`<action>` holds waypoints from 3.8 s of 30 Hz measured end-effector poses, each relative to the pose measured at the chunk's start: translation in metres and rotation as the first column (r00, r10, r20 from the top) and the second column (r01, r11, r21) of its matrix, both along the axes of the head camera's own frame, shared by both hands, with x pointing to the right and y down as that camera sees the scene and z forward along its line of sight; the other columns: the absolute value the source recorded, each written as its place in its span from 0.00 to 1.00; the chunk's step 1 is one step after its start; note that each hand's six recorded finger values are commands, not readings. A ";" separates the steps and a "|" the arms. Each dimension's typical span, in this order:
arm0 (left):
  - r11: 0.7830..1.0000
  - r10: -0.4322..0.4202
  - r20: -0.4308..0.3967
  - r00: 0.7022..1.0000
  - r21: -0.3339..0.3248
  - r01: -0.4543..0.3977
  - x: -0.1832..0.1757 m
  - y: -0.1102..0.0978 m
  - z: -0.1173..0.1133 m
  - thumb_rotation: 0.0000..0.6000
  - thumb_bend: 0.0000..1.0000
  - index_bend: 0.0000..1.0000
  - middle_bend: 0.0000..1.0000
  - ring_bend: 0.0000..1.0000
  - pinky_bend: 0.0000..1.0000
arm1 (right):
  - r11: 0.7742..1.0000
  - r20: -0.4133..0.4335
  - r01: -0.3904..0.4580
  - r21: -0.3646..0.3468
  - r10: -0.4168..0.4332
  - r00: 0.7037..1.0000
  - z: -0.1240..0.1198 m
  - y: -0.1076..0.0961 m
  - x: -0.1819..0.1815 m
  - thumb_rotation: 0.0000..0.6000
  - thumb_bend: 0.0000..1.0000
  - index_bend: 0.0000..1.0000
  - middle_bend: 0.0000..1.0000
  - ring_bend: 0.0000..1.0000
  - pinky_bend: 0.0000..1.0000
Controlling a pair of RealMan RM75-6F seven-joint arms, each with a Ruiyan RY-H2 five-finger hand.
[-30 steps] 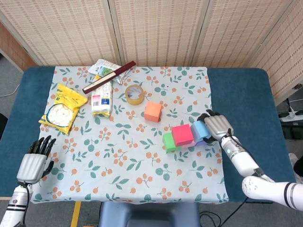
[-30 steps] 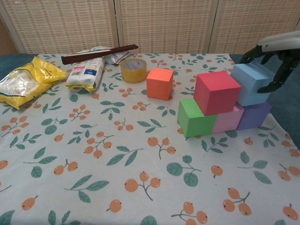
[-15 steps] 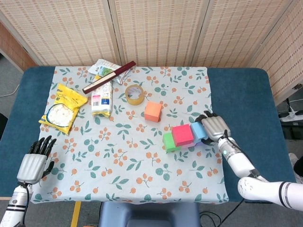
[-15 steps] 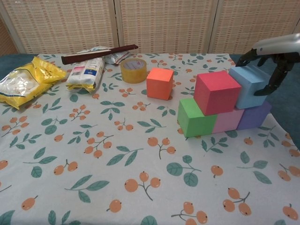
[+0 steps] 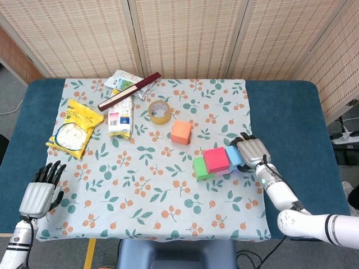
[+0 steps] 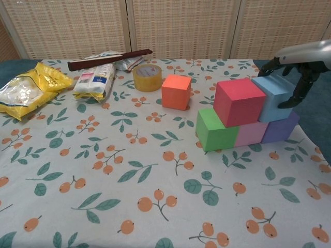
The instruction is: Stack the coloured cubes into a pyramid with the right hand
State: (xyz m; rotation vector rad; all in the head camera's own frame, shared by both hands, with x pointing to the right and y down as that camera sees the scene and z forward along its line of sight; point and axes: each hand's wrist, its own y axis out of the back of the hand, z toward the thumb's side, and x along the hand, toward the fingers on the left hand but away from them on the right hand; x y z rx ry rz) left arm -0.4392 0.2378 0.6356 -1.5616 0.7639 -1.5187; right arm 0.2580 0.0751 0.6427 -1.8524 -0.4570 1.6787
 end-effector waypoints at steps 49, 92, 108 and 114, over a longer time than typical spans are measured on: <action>0.999 -0.021 0.004 1.000 -0.031 0.021 -0.002 -0.003 0.009 1.00 0.44 0.00 0.00 0.00 0.15 | 0.986 0.170 -0.164 -0.032 0.167 0.971 -0.078 -0.052 0.005 1.00 0.19 0.00 0.00 0.00 0.06; 0.992 -0.123 0.007 0.992 0.039 0.123 -0.036 -0.025 -0.007 1.00 0.44 0.00 0.00 0.00 0.15 | 0.948 -0.068 -0.309 -0.071 0.305 0.950 0.065 -0.091 -0.193 1.00 0.19 0.14 0.00 0.00 0.05; 0.992 -0.126 0.014 0.992 0.031 0.126 -0.038 -0.026 -0.005 1.00 0.44 0.00 0.00 0.00 0.15 | 0.944 -0.060 -0.328 -0.032 0.326 0.944 0.093 -0.093 -0.197 1.00 0.19 0.22 0.00 0.00 0.07; 0.992 -0.127 0.020 0.992 0.022 0.127 -0.038 -0.026 -0.002 1.00 0.44 0.00 0.00 0.00 0.15 | 0.936 -0.044 -0.351 -0.014 0.350 0.936 0.098 -0.098 -0.193 1.00 0.19 0.26 0.00 0.00 0.12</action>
